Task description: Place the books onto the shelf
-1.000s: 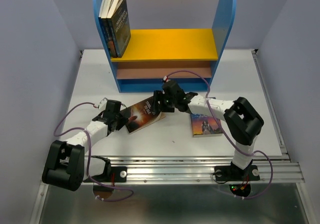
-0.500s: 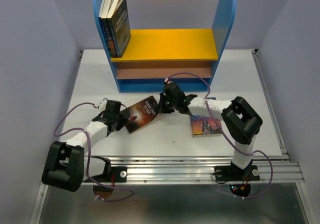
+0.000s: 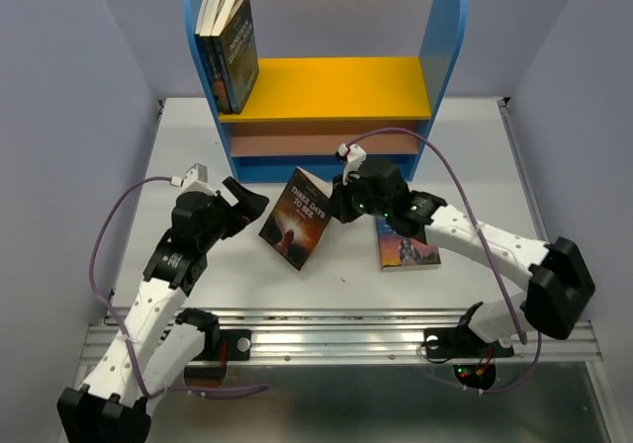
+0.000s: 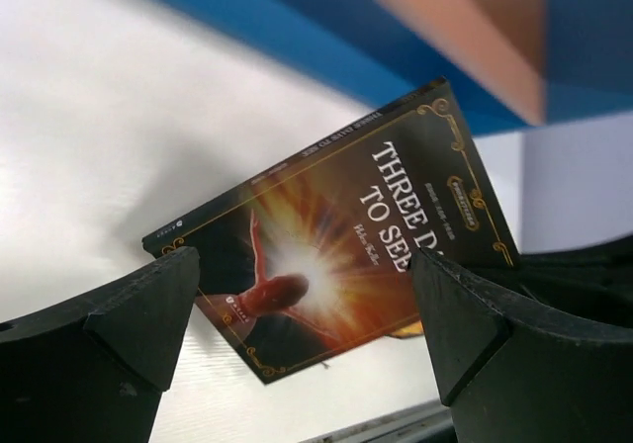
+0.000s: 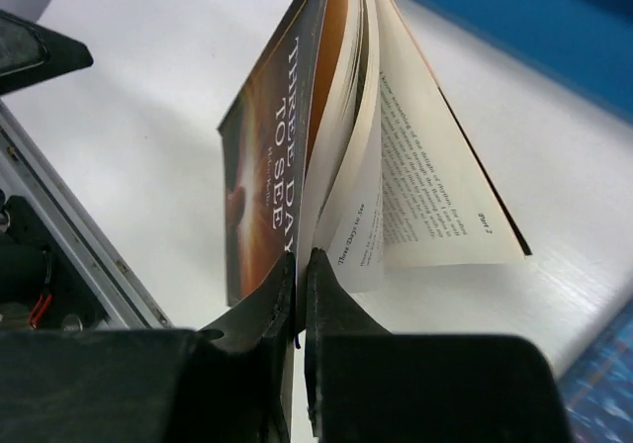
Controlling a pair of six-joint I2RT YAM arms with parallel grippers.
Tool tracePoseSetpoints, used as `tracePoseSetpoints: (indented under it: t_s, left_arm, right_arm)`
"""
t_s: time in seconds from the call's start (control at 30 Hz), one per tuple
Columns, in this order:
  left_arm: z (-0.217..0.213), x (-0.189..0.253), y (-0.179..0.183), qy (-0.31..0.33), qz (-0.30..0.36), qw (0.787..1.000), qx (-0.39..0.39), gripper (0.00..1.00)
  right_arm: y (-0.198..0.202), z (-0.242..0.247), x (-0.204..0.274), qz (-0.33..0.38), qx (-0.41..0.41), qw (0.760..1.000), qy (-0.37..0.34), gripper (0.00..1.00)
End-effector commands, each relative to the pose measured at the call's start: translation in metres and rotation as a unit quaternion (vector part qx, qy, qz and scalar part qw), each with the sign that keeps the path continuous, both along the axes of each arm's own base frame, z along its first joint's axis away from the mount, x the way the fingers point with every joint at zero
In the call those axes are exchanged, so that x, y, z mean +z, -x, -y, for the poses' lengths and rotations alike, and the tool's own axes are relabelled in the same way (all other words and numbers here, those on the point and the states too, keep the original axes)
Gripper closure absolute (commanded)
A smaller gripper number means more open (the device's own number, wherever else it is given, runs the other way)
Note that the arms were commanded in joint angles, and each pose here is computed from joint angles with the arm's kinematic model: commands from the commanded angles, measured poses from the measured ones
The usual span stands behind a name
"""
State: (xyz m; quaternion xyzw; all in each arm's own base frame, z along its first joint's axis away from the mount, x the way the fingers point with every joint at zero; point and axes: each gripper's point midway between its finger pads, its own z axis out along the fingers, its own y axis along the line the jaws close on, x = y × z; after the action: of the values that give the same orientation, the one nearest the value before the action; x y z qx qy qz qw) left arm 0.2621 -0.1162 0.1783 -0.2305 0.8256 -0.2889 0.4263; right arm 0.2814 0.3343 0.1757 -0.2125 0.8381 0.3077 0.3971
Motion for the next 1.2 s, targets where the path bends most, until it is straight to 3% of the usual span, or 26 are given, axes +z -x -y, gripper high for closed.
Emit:
tracePoseSetpoints:
  t_s: [0.0, 0.1, 0.17, 0.23, 0.37, 0.5, 0.6, 0.73, 1.0, 1.17]
  left_arm:
    - [0.032, 0.072, 0.016, 0.025, 0.136, 0.983, -0.124, 0.01]
    - [0.058, 0.107, 0.038, 0.043, 0.232, 0.945, -0.228, 0.01]
    - [0.073, 0.118, 0.054, 0.042, 0.290, 0.907, -0.302, 0.01]
    - [0.081, 0.129, 0.059, 0.052, 0.330, 0.883, -0.329, 0.01]
    - [0.080, 0.131, 0.055, 0.016, 0.359, 0.871, -0.337, 0.01]
    - [0.087, 0.136, 0.063, 0.004, 0.424, 0.827, -0.370, 0.01]
    - [0.089, 0.130, 0.064, -0.005, 0.431, 0.817, -0.383, 0.01]
    - [0.095, 0.128, 0.082, 0.003, 0.467, 0.778, -0.420, 0.01]
    - [0.096, 0.107, 0.077, 0.000, 0.450, 0.787, -0.423, 0.01]
    - [0.102, 0.106, 0.076, -0.005, 0.447, 0.772, -0.452, 0.01]
  right_arm:
    - [0.010, 0.017, 0.074, 0.117, 0.041, 0.992, -0.004, 0.99]
    - [0.031, 0.023, 0.105, 0.141, 0.091, 0.986, -0.006, 0.99]
    - [0.050, 0.022, 0.120, 0.154, 0.149, 0.977, -0.011, 0.99]
    - [0.062, 0.028, 0.131, 0.176, 0.175, 0.969, -0.010, 0.99]
    - [0.077, 0.042, 0.139, 0.159, 0.189, 0.969, 0.011, 0.99]
    - [0.085, 0.056, 0.162, 0.170, 0.180, 0.969, 0.014, 0.99]
    - [0.091, 0.058, 0.171, 0.167, 0.189, 0.967, 0.012, 0.99]
    - [0.092, 0.061, 0.178, 0.160, 0.187, 0.969, 0.018, 0.99]
    - [0.102, 0.060, 0.191, 0.164, 0.220, 0.961, 0.019, 0.99]
    - [0.106, 0.060, 0.197, 0.165, 0.231, 0.959, 0.015, 0.99]
